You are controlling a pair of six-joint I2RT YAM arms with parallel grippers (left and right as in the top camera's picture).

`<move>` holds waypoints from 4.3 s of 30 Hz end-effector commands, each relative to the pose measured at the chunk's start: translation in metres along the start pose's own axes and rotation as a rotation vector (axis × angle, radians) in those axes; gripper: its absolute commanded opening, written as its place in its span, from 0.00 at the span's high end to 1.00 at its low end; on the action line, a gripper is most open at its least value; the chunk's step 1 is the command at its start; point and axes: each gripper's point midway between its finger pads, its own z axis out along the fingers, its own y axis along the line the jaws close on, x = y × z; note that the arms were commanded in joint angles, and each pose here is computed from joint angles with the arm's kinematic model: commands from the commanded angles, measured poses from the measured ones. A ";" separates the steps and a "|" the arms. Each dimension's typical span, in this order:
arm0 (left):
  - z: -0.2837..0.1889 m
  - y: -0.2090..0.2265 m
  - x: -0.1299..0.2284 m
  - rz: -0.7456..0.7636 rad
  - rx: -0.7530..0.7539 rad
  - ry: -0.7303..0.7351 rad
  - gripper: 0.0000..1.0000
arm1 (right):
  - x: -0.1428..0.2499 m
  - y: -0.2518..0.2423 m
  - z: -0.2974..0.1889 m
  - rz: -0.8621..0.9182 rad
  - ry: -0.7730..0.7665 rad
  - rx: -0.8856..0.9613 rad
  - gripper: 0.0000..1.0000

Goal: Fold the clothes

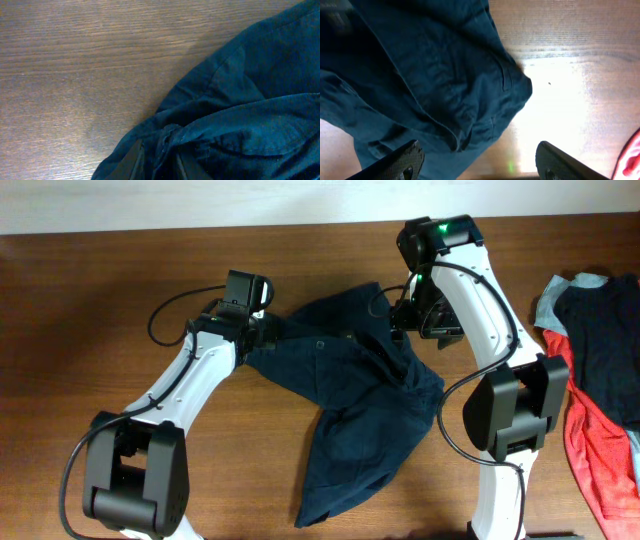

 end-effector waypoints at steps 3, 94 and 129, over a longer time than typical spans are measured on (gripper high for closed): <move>0.003 0.002 -0.003 0.005 -0.015 -0.003 0.80 | 0.006 0.006 -0.003 -0.013 0.014 -0.006 0.23; 0.003 0.002 -0.003 0.005 -0.016 -0.001 0.61 | 0.021 -0.031 0.056 0.085 0.110 0.217 0.96; -0.014 0.027 -0.020 0.083 -0.129 0.004 0.45 | 0.020 -0.032 0.056 0.081 0.108 0.224 0.96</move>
